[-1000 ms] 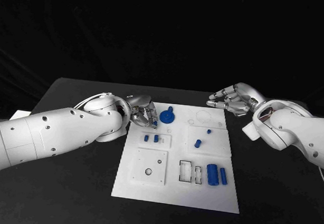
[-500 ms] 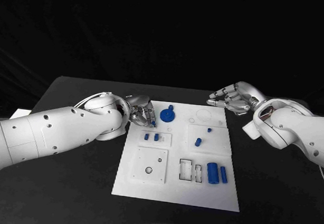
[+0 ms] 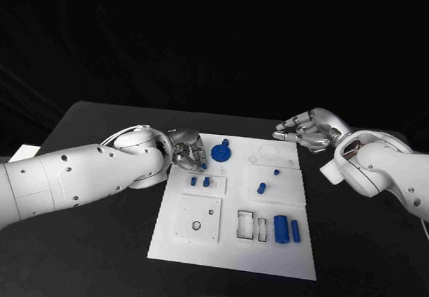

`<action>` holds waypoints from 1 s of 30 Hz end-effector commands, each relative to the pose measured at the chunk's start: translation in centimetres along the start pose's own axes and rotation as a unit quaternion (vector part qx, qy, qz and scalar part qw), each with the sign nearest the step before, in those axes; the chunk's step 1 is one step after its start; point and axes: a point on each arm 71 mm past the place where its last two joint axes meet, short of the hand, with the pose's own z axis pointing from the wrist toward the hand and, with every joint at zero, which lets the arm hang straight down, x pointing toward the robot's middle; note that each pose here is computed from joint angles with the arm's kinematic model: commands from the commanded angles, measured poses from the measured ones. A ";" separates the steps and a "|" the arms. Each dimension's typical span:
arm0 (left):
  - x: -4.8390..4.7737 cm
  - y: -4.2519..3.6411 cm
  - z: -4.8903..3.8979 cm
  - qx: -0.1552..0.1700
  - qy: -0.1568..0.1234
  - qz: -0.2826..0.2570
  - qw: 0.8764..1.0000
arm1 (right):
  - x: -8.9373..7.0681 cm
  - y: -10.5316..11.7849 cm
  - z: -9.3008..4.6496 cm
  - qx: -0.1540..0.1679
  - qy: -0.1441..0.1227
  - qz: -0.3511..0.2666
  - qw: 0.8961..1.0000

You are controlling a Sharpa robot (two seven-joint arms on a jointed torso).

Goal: Assemble the parts on the task board

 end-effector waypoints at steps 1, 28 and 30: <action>0.25 -0.22 0.10 0.003 0.007 0.001 1.000 | 0.2 0.1 0.0 -0.006 0.006 -0.001 1.000; 0.42 0.21 0.38 -0.016 0.016 0.011 1.000 | 0.2 0.2 0.0 -0.006 0.007 -0.001 1.000; 0.41 0.19 0.38 -0.016 0.015 0.011 1.000 | 0.2 0.2 0.0 -0.006 0.007 -0.001 1.000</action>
